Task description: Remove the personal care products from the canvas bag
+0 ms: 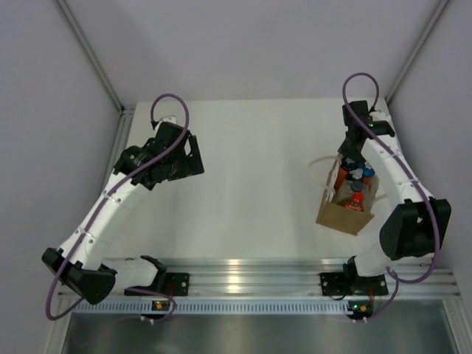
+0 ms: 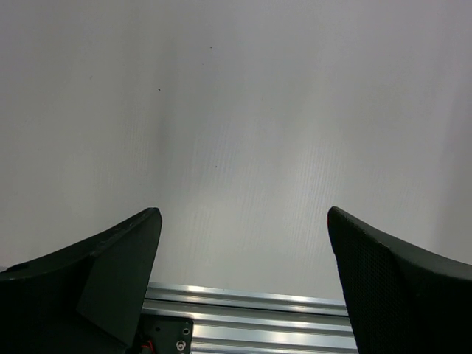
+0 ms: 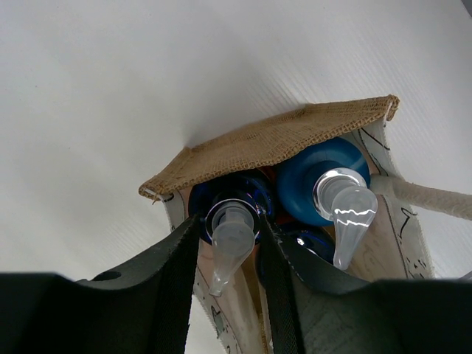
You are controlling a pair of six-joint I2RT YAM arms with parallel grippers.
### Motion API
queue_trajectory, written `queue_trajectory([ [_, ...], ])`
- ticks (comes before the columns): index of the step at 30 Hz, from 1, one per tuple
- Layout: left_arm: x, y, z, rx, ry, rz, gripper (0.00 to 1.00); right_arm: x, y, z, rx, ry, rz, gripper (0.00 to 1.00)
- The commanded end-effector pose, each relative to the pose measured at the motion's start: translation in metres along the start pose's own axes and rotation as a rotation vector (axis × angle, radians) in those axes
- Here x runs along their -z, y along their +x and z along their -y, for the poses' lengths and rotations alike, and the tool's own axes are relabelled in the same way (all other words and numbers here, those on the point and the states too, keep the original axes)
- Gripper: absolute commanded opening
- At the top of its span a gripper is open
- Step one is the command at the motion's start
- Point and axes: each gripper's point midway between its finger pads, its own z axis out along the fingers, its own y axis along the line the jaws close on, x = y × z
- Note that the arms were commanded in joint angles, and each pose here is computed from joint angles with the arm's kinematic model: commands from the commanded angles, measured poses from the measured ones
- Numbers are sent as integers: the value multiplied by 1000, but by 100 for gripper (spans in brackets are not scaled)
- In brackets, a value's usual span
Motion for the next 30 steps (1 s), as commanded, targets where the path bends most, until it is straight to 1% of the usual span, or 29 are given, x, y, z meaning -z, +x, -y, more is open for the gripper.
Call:
queue_trajectory([
  [1, 2, -2, 3, -8, 17, 10, 98, 15, -32, -3, -75, -44, 102, 37],
  [6, -1, 1, 4, -10, 21, -2, 98, 17, -35, -3, -77, -46, 109, 35],
  [8, -2, 3, 5, -12, 21, -11, 98, 15, -32, -4, -73, -47, 99, 35],
  [11, -2, 2, 6, -12, 25, -11, 98, 10, -25, -3, -69, -39, 81, 33],
  [14, -1, 1, 6, -13, 27, -8, 98, 8, -23, -2, -71, -33, 78, 26],
  [15, -1, 1, 5, -15, 26, -7, 98, 8, -23, -2, -69, -32, 78, 22],
  [17, -1, 2, 5, -18, 23, -10, 98, 9, -23, -2, -70, -31, 81, 18],
  [18, -2, 3, 5, -20, 23, -14, 98, 9, -24, -2, -72, -32, 82, 12],
  [20, -2, 3, 5, -17, 26, -14, 98, 10, -24, -2, -75, -33, 84, 10],
  [21, -2, 4, 5, -20, 25, -19, 98, 10, -25, -2, -80, -34, 84, 7],
  [22, -2, 4, 5, -18, 26, -18, 98, 12, -26, -2, -85, -37, 88, 1],
  [30, -2, 4, 4, -22, 23, -14, 98, 14, -30, -4, -102, -45, 93, 0],
])
